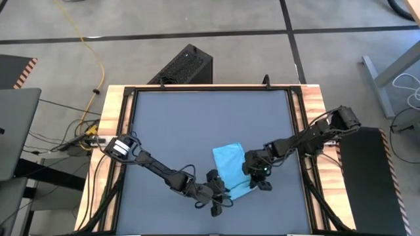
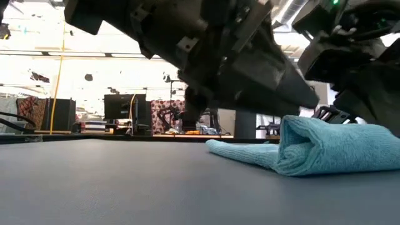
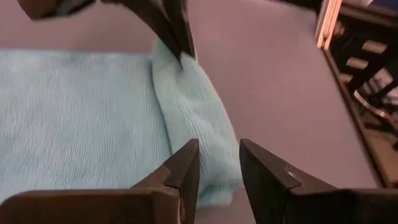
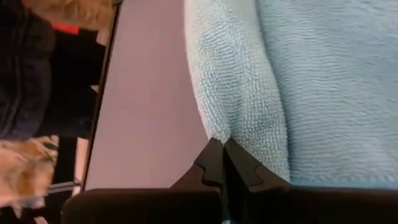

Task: Roll towel into tight, uniform cylinder
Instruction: Roll the blue microfiber cloth

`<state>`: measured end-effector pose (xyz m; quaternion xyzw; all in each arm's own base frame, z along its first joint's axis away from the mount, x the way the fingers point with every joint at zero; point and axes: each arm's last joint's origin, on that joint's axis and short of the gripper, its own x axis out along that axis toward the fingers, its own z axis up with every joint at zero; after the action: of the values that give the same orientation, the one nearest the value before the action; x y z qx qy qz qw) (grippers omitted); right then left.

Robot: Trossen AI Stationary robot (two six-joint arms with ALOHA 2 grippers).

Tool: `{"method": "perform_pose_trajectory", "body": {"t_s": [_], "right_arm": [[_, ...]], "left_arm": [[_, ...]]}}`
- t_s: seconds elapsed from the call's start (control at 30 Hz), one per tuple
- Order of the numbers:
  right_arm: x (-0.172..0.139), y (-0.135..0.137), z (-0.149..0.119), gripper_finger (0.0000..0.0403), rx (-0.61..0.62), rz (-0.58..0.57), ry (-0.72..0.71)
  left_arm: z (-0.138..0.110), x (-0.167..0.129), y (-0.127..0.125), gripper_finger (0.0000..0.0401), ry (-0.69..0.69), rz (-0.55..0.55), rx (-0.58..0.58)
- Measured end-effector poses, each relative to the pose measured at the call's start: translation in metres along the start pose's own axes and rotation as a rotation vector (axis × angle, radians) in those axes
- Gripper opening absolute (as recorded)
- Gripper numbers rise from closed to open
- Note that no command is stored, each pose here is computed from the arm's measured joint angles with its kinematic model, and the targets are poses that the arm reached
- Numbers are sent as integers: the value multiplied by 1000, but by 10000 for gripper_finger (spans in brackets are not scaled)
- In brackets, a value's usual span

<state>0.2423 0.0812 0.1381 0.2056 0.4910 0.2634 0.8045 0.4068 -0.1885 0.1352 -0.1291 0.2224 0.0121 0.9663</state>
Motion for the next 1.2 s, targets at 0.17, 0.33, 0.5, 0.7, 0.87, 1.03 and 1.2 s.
{"method": "perform_pose_trajectory", "body": {"t_s": [0.17, 0.33, 0.5, 0.7, 0.87, 1.03, 1.2], "right_arm": [[-5, -9, 2, 17, 75, -10, -2], [-8, -14, 4, 17, 119, -17, -17], [-12, -19, 6, 17, 184, -25, -37], [-16, -25, 7, 17, 252, -35, -48], [-19, -31, 7, 17, 286, -93, -59], [-20, -34, 7, 17, 298, -136, -73], [-21, -36, 5, 17, 312, -173, -63]], "left_arm": [[-2, -1, 0, 103, 25, 6, -21], [1, 0, 2, 103, 6, 11, -6], [1, 3, 12, 103, 39, 51, -14], [-3, 5, 23, 103, 116, 81, -45], [-8, 5, 27, 103, 207, 50, -46], [-10, 4, 27, 103, 231, 50, -21], [19, -13, 20, 103, 163, 18, 107]]}}
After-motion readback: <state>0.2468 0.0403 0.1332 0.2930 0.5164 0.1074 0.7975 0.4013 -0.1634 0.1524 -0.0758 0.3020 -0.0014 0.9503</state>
